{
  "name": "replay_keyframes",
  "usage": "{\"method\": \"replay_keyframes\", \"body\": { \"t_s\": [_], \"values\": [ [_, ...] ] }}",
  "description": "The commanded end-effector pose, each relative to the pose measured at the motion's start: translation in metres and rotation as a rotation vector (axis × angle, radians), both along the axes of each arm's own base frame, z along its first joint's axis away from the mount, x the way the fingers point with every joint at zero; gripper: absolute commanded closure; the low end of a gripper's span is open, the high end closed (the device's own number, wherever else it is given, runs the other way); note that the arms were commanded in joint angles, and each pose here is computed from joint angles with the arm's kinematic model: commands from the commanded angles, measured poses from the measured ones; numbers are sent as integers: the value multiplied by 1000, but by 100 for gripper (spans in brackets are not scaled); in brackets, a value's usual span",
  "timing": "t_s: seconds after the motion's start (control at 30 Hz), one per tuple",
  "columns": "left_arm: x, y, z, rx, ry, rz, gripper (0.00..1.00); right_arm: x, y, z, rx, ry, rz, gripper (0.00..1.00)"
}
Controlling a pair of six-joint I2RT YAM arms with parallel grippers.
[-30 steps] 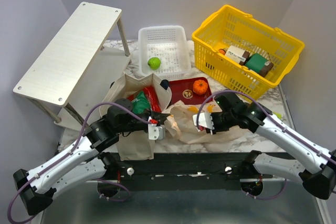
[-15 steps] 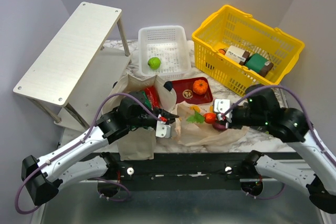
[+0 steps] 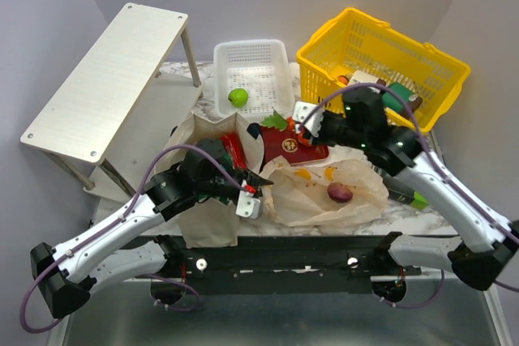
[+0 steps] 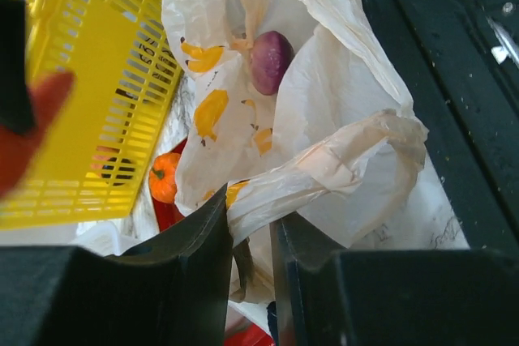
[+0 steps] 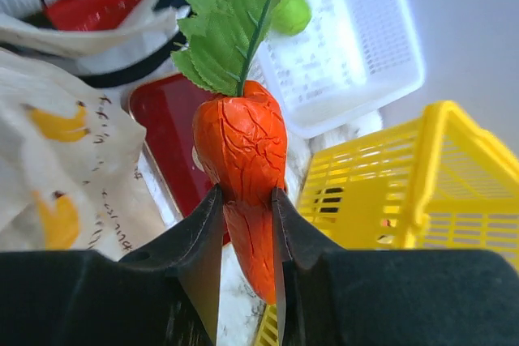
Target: Untie the knot of the grocery bags and take out the mixed food
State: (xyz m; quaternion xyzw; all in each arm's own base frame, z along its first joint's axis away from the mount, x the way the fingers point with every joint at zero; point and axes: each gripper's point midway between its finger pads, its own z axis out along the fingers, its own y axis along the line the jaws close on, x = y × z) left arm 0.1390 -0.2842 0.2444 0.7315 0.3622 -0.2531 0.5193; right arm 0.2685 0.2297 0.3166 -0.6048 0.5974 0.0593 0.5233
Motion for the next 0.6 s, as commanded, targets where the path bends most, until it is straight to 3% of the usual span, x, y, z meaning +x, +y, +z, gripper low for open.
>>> {"method": "replay_keyframes", "body": {
  "t_s": [0.0, 0.17, 0.27, 0.33, 0.4, 0.57],
  "values": [
    [-9, 21, -15, 76, -100, -44, 65, 29, 12, -77, -102, 46, 1, 100],
    [-10, 35, -30, 87, -99, 5, 60, -49, -7, -152, -132, 334, 103, 100],
    [-7, 41, -30, 46, -109, 19, 55, -91, -16, -149, -104, 415, 133, 100],
    [-4, 40, -28, 34, -110, 28, 54, -84, -17, -137, -99, 384, 105, 100],
    [-1, 36, -27, 16, -105, 37, 53, -56, -23, -127, -158, 261, 53, 100],
    [3, 28, -28, -10, -73, 42, 53, 8, -15, -119, -325, 31, 129, 100]
  ]
}}
